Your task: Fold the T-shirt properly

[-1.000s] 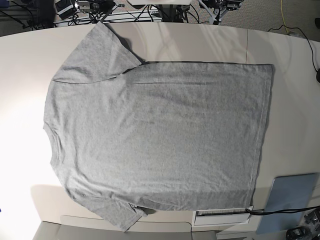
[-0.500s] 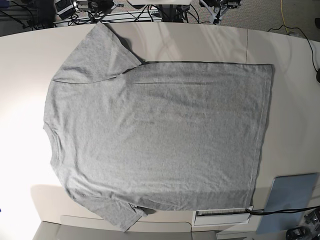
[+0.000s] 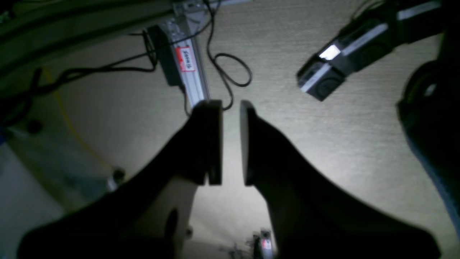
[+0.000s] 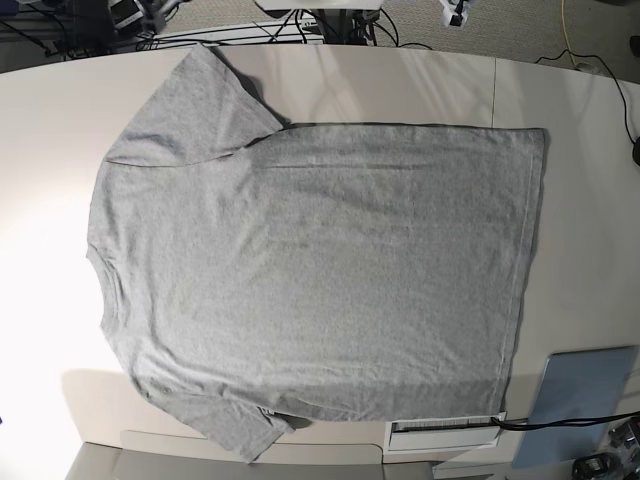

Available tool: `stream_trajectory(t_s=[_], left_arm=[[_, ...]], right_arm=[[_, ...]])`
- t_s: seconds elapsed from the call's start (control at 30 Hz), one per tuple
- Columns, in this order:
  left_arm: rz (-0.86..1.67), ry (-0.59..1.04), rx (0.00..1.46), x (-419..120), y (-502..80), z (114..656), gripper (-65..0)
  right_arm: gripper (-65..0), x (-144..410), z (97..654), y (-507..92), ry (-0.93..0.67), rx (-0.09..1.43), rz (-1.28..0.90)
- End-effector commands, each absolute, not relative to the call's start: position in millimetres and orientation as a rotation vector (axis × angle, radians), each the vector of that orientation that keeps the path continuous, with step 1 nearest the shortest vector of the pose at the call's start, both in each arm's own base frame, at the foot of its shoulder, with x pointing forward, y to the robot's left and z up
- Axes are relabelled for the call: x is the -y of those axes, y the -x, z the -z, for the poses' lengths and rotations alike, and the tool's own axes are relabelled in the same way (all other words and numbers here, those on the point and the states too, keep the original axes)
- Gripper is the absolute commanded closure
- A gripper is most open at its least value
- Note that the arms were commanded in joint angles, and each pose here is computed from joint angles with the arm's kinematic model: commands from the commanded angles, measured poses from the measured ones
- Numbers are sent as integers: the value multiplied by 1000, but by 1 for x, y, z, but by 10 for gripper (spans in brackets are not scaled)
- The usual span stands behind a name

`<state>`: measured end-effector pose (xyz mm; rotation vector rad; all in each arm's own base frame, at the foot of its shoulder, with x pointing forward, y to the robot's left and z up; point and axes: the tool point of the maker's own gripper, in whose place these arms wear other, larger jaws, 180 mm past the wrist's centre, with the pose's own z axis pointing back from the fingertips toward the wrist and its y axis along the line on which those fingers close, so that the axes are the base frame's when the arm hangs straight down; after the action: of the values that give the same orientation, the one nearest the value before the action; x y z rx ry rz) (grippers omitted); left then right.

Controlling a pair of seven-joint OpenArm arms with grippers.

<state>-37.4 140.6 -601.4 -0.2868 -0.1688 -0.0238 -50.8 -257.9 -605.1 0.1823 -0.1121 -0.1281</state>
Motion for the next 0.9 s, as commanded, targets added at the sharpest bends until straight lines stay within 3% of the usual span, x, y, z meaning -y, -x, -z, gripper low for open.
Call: stream_trajectory(t_s=[0.0, 0.43, 0.67, 0.87], left_arm=[[24, 284, 173, -145, 43, 595, -220], [245, 224, 363, -170, 18, 498, -219], [560, 92, 468, -196, -26, 428, -219], [817, -145, 581, -221, -81, 381, -220]], right_arm=[[-96, 276, 595, 57, -144, 132, 122], [-96, 325, 466, 43, 43, 328, -162], [-96, 318, 400, -5, 102, 421, -442], [-96, 296, 357, -49, 147, 508, -617]])
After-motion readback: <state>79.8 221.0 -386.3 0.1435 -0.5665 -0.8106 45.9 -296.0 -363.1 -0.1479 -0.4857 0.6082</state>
